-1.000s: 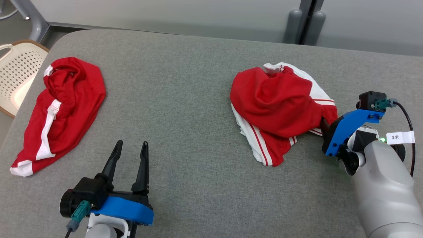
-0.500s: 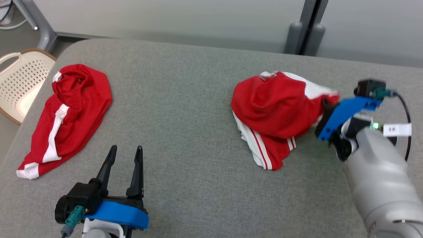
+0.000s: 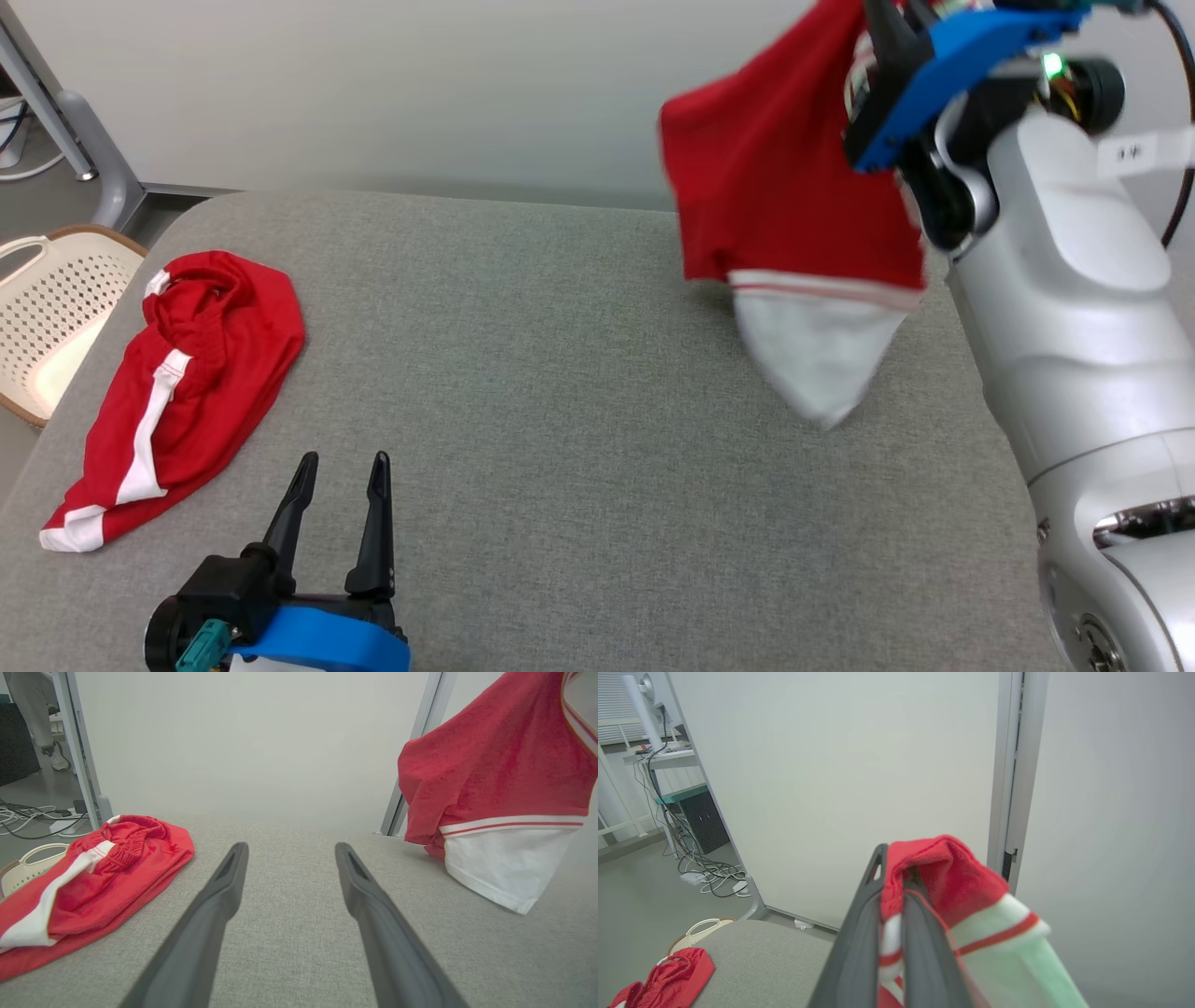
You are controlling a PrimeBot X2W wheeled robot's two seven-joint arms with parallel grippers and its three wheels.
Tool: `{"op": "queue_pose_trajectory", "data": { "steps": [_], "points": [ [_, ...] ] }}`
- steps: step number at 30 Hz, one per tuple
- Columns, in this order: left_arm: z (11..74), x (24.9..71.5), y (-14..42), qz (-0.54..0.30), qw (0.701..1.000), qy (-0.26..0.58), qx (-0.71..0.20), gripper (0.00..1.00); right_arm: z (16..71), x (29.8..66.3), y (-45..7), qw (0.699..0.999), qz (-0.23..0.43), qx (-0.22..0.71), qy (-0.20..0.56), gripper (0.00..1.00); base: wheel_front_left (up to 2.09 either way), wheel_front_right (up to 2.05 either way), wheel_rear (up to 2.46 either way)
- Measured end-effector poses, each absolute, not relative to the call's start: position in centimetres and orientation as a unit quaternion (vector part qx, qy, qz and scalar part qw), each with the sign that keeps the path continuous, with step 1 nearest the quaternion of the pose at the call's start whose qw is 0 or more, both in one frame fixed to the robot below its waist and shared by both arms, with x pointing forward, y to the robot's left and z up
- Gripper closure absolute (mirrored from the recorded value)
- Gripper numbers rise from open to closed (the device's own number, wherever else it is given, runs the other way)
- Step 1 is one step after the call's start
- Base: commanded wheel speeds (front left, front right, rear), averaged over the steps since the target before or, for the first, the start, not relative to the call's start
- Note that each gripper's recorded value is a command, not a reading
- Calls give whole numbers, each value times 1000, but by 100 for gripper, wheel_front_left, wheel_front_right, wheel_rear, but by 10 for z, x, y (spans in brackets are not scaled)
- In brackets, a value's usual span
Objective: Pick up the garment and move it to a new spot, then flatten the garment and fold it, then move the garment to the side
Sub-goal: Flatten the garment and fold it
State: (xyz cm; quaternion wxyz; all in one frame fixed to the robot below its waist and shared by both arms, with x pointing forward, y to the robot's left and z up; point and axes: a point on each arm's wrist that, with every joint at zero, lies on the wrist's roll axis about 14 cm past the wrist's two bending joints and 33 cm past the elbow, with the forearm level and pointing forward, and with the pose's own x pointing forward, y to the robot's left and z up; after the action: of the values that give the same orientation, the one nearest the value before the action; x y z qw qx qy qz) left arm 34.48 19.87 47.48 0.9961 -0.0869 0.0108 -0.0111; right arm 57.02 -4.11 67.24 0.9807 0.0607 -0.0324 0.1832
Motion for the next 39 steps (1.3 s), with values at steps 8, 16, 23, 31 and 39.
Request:
{"op": "queue_pose_trajectory", "data": {
  "steps": [8, 16, 23, 31, 39],
  "points": [
    [478, 342, 200, -6, 996, 6, -90, 0, 745, 549, 31, 951, 291, 29, -103, 100, 0, 0, 0],
    [479, 344, 204, 1, 996, 5, -88, 0, 803, 521, 90, 905, 387, 63, -164, 100, 0, 0, 0],
    [483, 346, 203, 1, 996, -2, -94, 0, 802, 540, 73, 919, 354, 73, -159, 100, 0, 0, 0],
    [487, 349, 200, -5, 996, -8, -94, 0, 635, 584, -31, 972, 221, 52, 56, 100, 0, 0, 0],
    [475, 351, 201, -7, 996, 12, -87, 0, 551, 594, -118, 985, 109, 70, 112, 100, 0, 0, 0]
  ]
}}
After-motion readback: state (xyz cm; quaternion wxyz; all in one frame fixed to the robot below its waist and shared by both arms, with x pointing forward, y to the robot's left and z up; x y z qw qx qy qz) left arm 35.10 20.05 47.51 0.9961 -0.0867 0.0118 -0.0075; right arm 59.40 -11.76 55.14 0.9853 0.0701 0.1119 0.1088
